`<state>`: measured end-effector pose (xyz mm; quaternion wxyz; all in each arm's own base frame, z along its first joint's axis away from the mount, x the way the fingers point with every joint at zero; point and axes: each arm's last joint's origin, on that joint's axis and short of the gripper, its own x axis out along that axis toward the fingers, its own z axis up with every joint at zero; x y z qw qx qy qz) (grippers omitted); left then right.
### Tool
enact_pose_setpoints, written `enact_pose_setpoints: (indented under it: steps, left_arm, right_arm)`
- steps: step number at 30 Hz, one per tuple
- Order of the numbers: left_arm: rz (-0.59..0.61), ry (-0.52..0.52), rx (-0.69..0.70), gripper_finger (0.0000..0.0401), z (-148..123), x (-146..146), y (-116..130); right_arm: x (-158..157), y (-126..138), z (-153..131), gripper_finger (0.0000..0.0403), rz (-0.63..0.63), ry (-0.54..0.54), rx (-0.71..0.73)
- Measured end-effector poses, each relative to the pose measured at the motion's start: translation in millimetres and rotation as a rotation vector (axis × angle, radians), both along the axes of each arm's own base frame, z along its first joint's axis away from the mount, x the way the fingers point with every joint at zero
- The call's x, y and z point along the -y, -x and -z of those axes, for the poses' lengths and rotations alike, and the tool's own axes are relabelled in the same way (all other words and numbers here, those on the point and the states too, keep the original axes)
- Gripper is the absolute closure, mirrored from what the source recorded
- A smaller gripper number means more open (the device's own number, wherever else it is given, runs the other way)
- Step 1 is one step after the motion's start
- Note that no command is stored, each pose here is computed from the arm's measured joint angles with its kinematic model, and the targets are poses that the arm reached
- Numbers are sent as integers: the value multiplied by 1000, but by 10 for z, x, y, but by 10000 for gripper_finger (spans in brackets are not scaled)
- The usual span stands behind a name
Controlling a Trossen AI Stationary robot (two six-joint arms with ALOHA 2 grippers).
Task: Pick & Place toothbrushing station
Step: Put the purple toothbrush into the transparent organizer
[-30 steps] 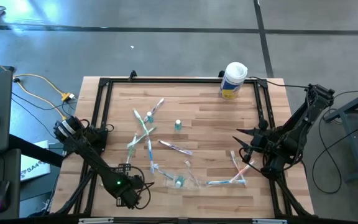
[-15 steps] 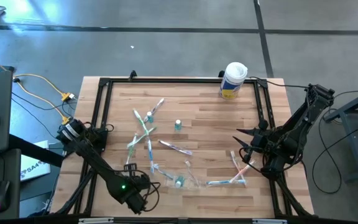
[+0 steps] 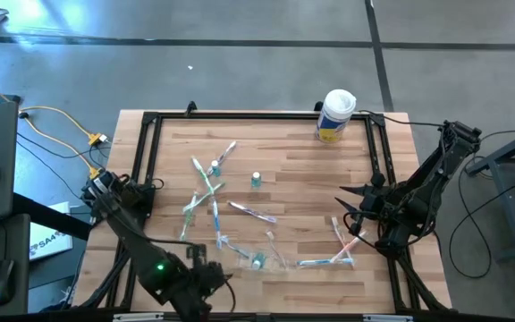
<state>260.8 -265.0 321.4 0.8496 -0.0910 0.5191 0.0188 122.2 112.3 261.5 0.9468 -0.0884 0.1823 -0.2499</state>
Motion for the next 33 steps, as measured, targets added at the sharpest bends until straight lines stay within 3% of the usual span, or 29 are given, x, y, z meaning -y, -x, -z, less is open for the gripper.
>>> enact_pose_setpoints:
  steps: [4, 7, 13, 15, 18, 23, 30, 33]
  left_arm:
    - [175, -34, 272, 401, -256, 124, -121]
    - [241, -139, 429, 401, -347, 185, -163]
    - [193, -433, 659, 401, -256, 219, -311]
    - [169, -471, 743, 401, -166, 190, -448]
    - [104, -447, 889, 401, -21, 65, -674]
    - [49, -312, 1116, 401, 194, -200, -859]
    - [-20, -112, 1289, 401, 452, -410, -908]
    - [-31, -89, 1293, 401, 588, -400, -956]
  right_arm:
    - [0, 0, 1, 254, -1, -2, -2]
    - [-2, 0, 4, 254, -4, -9, -10]
    - [-2, 0, 4, 254, -5, -10, -12]
    - [-2, 1, 5, 254, -5, -10, -12]
    - [-1, 0, 4, 254, -4, -5, -9]
    - [0, 1, 1, 254, -1, 3, -2]
    - [5, 5, 6, 254, -4, 7, -15]
    - [4, 5, 9, 254, -6, 4, -21]
